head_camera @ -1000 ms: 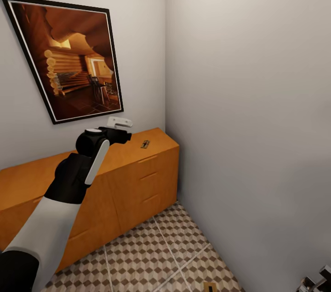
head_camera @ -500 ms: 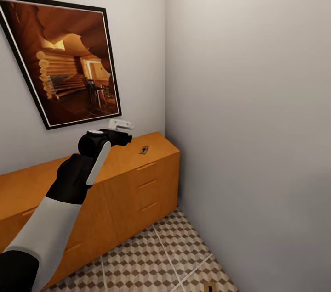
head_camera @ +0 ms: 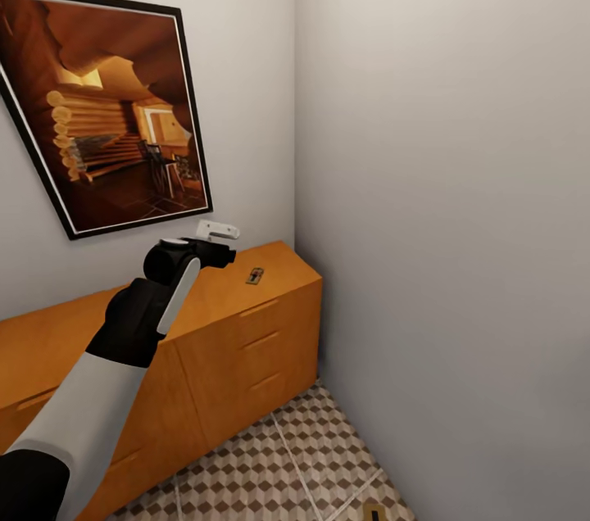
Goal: Take the four mousetraps from the cabinet in the bathroom and place them on the bathroom floor. Make sure all four end up on the same floor surface, and ensure that at least two of them are either under or directly next to the same bathroom sink.
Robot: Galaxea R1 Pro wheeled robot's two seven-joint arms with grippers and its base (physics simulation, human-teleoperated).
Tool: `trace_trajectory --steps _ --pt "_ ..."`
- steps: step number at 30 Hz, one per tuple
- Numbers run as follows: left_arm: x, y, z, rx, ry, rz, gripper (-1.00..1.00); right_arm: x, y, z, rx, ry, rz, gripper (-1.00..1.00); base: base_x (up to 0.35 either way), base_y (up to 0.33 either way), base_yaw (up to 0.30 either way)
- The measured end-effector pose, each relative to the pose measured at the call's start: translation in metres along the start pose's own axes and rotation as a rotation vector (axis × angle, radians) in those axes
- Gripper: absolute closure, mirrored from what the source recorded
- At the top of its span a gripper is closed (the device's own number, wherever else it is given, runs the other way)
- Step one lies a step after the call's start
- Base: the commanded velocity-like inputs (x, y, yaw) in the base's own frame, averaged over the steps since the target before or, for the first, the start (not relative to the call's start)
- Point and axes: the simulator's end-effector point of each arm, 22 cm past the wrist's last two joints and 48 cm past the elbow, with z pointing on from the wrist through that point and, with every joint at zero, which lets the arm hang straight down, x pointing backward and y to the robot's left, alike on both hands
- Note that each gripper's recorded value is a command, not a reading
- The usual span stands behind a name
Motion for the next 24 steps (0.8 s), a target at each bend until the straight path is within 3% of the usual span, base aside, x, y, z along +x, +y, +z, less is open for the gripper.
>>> trace_trajectory --steps 12,24 --pt "0.009 0.000 0.005 -0.001 0.022 0.001 -1.00 0.000 0.000 0.000 0.000 0.001 0.000 1.00 0.007 0.000 -0.013" --pt "0.020 -0.001 0.007 0.001 0.045 0.002 -1.00 -0.001 -0.001 0.000 0.001 -0.004 -0.001 1.00 0.000 0.001 -0.169"
